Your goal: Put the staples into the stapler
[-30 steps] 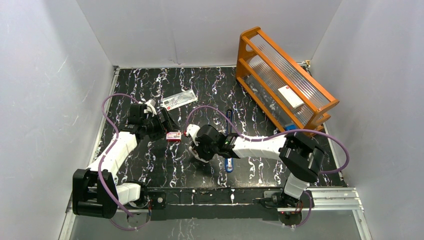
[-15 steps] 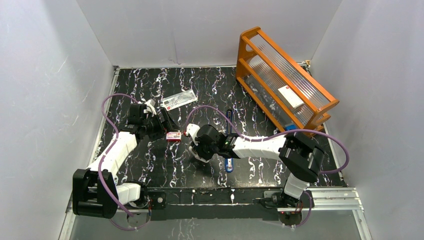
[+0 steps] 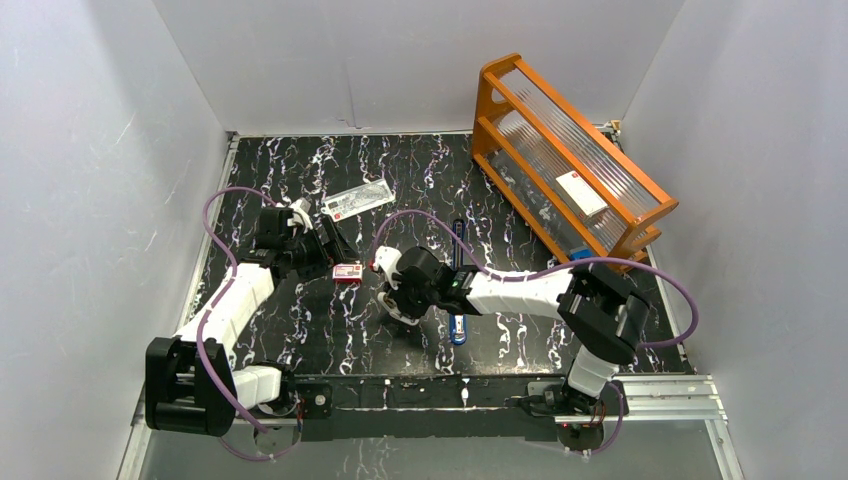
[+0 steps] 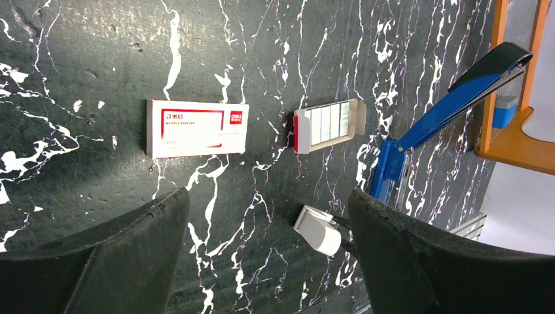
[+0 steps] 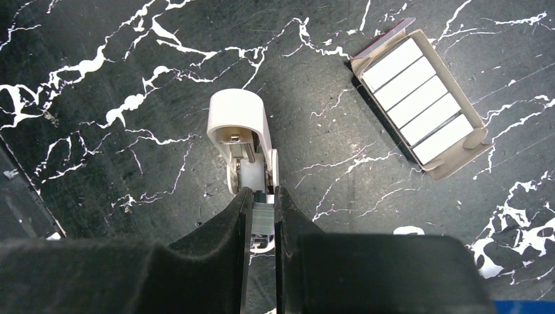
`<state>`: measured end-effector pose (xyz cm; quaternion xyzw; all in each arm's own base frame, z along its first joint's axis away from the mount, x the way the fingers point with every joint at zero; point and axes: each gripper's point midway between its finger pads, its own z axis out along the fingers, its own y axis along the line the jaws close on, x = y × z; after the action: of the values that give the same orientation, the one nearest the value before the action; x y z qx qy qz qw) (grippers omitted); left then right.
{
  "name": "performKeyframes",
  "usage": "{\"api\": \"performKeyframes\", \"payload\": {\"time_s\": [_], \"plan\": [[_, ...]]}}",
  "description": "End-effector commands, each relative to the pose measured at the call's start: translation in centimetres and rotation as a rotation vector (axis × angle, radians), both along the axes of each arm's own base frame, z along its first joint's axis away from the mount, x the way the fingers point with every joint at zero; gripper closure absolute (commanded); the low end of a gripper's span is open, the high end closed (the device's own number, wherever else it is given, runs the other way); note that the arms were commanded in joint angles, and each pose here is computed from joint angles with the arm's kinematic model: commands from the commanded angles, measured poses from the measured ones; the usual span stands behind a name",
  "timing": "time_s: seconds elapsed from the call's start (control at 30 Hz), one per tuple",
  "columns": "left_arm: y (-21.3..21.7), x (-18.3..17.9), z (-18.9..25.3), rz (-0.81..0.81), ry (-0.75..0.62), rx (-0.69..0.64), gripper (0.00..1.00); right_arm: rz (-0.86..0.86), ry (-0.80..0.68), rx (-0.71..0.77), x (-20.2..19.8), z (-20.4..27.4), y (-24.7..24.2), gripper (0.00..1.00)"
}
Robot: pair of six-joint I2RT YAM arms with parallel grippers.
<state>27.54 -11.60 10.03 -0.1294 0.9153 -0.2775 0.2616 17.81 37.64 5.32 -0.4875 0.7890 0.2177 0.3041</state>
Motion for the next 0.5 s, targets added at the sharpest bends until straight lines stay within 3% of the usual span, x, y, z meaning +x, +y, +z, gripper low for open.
{"api": "performKeyframes", "payload": {"time_s": [0.0,0.47], "plan": [[0.2,0.0,-0.2,-0.008,-0.007,0.011,0.13,0.044,-0.001,0.057,-0.2,1.0,1.0,0.8],[0.3,0.0,-0.4,-0.005,-0.003,0.014,0.13,0.031,-0.04,0.108,0.3,3.3,1.2,0.81]]}}
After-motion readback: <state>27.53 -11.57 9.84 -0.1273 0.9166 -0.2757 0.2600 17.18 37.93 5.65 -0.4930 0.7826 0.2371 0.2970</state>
